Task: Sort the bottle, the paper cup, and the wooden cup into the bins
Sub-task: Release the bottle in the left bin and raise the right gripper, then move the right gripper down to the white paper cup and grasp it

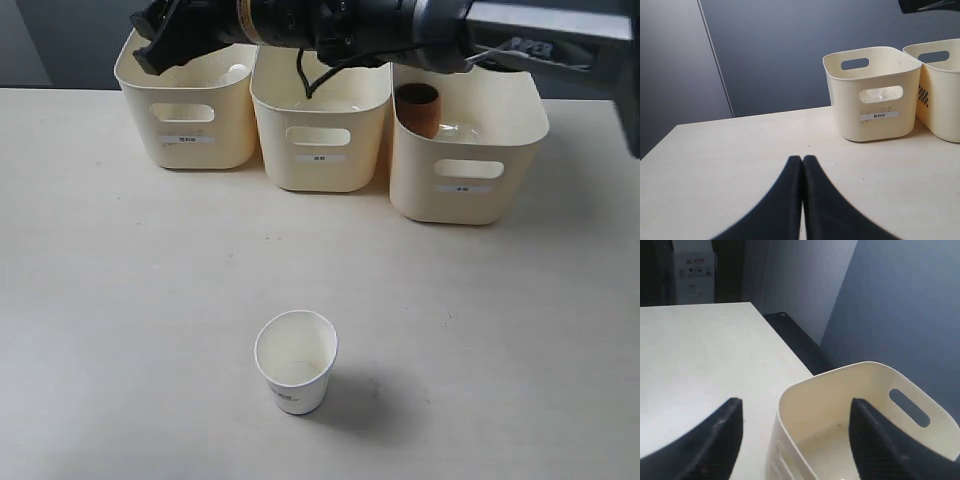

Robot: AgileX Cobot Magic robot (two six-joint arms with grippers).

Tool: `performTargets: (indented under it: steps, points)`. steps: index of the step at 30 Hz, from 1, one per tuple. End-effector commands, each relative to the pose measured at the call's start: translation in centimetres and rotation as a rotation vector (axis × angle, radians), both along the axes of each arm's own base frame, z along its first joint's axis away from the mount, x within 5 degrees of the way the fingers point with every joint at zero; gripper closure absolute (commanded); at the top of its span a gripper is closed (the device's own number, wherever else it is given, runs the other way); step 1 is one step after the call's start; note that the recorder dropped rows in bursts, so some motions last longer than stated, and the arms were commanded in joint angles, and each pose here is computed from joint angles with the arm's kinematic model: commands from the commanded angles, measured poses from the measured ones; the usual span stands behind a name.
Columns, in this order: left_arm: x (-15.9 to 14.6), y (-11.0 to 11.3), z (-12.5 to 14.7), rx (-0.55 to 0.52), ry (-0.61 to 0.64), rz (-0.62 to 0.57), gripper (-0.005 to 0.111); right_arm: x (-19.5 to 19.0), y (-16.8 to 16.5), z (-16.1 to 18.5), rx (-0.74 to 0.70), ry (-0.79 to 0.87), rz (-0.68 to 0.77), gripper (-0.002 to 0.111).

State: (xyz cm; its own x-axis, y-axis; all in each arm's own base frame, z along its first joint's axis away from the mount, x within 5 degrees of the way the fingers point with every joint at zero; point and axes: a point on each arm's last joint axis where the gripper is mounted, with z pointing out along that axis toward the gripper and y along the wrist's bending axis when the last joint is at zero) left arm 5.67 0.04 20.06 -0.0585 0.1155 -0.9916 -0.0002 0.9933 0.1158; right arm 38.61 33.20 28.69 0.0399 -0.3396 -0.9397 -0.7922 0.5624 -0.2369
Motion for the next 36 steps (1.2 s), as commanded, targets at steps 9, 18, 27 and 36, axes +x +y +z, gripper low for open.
performTargets:
  steps: [9,18,27,36]
  points:
    - [0.0,0.0,0.0,-0.002,-0.010,0.001,0.107,-9.3,-5.1,7.1,0.063,0.051,0.189,0.050]
    - [0.0,0.0,0.0,-0.002,-0.010,0.001,0.107,-16.5,-8.9,8.5,0.099,0.133,0.354,0.050]
    - [0.0,0.0,0.0,-0.002,-0.010,0.001,0.107,-20.9,-10.5,4.7,0.071,0.360,0.547,0.050]
    - [0.0,0.0,0.0,-0.002,-0.010,0.001,0.107,-21.5,-11.6,-0.4,-0.028,0.423,0.478,0.050]
